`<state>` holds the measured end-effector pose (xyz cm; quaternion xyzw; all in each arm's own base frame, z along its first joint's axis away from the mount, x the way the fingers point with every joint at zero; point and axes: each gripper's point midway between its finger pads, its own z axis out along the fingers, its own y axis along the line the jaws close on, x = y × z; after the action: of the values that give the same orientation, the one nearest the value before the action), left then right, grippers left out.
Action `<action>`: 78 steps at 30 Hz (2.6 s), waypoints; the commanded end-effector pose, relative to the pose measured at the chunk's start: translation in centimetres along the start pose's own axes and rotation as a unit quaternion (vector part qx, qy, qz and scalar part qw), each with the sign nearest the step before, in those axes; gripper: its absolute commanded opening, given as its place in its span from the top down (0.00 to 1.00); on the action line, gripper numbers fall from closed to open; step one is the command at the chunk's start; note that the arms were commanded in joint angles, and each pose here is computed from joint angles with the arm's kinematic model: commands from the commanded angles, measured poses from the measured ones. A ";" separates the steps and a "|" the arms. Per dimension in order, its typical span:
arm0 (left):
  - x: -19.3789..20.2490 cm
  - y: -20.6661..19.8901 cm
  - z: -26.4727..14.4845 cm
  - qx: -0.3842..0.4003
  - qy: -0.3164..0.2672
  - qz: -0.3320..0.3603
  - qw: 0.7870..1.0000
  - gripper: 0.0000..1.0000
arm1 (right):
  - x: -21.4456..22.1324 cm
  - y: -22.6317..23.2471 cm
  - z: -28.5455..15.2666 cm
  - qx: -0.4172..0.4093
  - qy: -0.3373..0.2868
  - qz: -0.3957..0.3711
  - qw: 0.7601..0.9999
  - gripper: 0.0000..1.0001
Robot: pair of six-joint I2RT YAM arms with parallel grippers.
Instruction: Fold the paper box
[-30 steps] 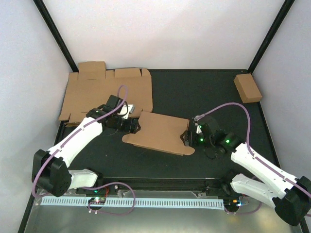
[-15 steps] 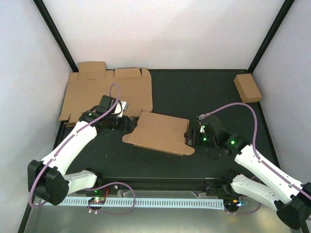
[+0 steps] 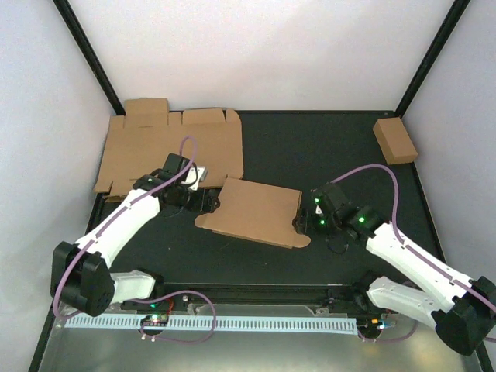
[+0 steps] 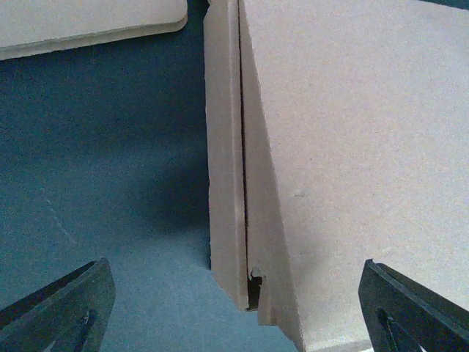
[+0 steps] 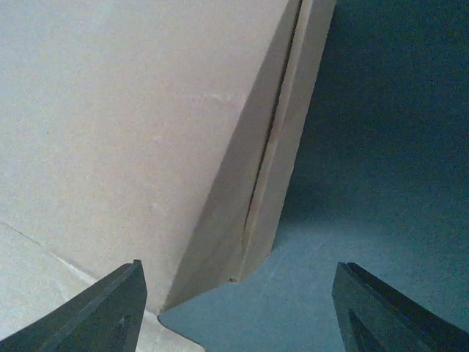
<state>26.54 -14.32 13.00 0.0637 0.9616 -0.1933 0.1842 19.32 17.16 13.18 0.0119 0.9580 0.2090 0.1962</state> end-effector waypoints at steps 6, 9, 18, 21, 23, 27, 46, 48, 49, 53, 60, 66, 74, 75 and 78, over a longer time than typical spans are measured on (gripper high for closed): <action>0.5 -0.2 1.5 0.024 0.028 0.006 0.999 0.11 | 1.6 3.1 0.6 -0.100 0.048 0.057 0.992 0.30; 0.8 -0.5 1.8 0.035 0.035 0.005 0.999 0.15 | 1.8 3.9 1.1 -0.125 0.056 0.070 0.988 0.34; 1.3 -0.5 2.3 0.041 0.046 0.004 0.998 0.16 | 1.9 5.1 2.5 -0.154 0.074 0.094 0.981 0.41; 1.3 -0.5 2.4 0.041 0.047 0.004 0.998 0.17 | 2.0 5.1 3.0 -0.156 0.078 0.103 0.979 0.44; 1.4 -0.5 2.4 0.043 0.048 0.003 0.998 0.17 | 2.1 4.9 3.4 -0.153 0.080 0.105 0.979 0.45; 1.4 -0.5 2.5 0.045 0.049 0.004 0.998 0.17 | 2.0 4.6 4.0 -0.144 0.077 0.107 0.981 0.45; 1.4 -0.1 2.8 0.062 0.060 -0.024 0.996 0.12 | 1.8 5.0 4.7 -0.148 0.084 0.108 0.980 0.40; 1.4 -0.8 2.8 0.087 0.060 -0.026 0.994 0.09 | 1.7 5.5 4.7 -0.158 0.086 0.112 0.977 0.41; 1.3 -1.1 2.7 0.102 0.059 -0.030 0.993 0.05 | 1.7 5.7 4.6 -0.165 0.086 0.114 0.976 0.41; 1.1 -2.3 2.7 0.147 0.060 -0.041 0.986 0.02 | 1.1 6.3 4.3 -0.179 0.077 0.119 0.974 0.41; 1.3 -1.8 2.9 0.137 0.064 -0.042 0.988 0.02 | 1.6 4.6 4.9 -0.133 0.080 0.108 0.982 0.41; 1.4 0.1 2.6 0.073 0.056 -0.035 0.995 0.07 | 2.4 1.9 4.9 -0.070 0.073 0.082 0.991 0.46; 0.9 1.4 1.6 0.027 0.038 -0.030 0.998 0.15 | 1.9 1.2 3.9 -0.058 0.048 0.051 0.996 0.53; 1.0 1.6 1.6 0.020 0.038 -0.030 0.999 0.16 | 2.0 1.2 3.9 -0.059 0.048 0.048 0.996 0.53; 1.3 2.8 2.0 -0.011 0.045 -0.042 0.998 0.22 | 2.2 1.0 4.4 -0.058 0.053 0.043 0.996 0.54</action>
<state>25.97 -14.05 9.66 0.0442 0.9647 -0.2293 0.1217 18.62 20.62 9.33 0.0426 0.9483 0.2886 0.1247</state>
